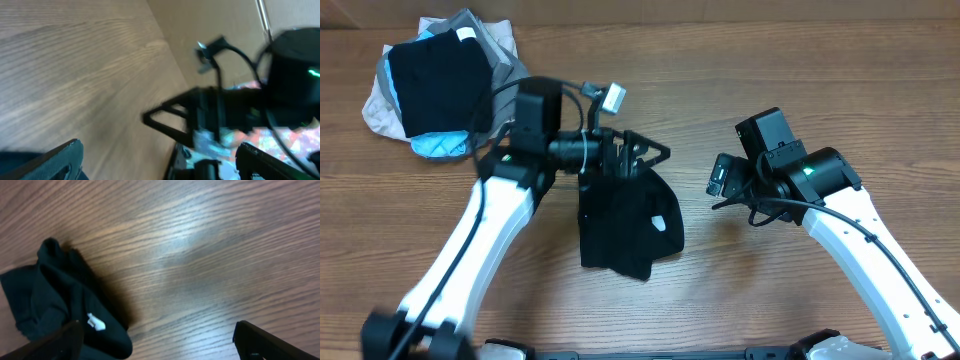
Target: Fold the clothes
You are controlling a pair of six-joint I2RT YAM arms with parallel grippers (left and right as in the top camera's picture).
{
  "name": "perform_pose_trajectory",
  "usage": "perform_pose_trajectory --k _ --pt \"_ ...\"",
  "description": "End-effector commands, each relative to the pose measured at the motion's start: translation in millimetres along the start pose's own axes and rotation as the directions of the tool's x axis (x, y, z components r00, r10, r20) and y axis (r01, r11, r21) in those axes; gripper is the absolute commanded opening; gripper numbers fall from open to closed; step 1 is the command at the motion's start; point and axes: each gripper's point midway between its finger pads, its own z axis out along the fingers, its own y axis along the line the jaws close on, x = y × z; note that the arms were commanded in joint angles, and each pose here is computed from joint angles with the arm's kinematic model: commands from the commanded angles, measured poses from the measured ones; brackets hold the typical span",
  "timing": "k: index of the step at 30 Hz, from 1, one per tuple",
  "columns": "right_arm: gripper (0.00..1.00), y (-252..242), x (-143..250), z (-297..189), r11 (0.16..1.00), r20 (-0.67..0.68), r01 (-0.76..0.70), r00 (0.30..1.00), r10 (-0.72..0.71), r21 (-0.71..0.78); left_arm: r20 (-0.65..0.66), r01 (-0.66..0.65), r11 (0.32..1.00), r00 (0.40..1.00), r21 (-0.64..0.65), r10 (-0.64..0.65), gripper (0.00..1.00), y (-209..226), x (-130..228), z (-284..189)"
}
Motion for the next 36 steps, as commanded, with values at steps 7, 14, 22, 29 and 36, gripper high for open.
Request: perform_pose_trajectory --k 7,14,22,29,36 --pt "1.00 19 11 -20 0.991 -0.039 -0.005 0.999 -0.001 -0.136 0.055 -0.075 0.874 0.992 -0.480 0.116 1.00 -10 44 -81" --pt "1.00 29 22 -86 0.946 0.071 0.010 0.997 0.014 -0.325 0.105 -0.065 0.768 0.980 -0.637 0.169 1.00 -30 81 -133" --pt "1.00 9 59 -154 0.894 0.185 0.021 0.980 0.070 -0.448 0.198 -0.093 0.798 0.946 -0.595 0.258 1.00 -73 100 -153" --pt "1.00 -58 101 -147 0.945 0.148 -0.135 0.971 0.185 -0.298 0.194 -0.088 0.786 0.947 -0.613 0.257 1.00 -74 123 -162" --pt "1.00 -59 96 -149 0.934 0.209 -0.115 0.958 0.194 -0.339 0.199 -0.042 0.748 0.953 -0.662 0.229 1.00 -53 126 -165"
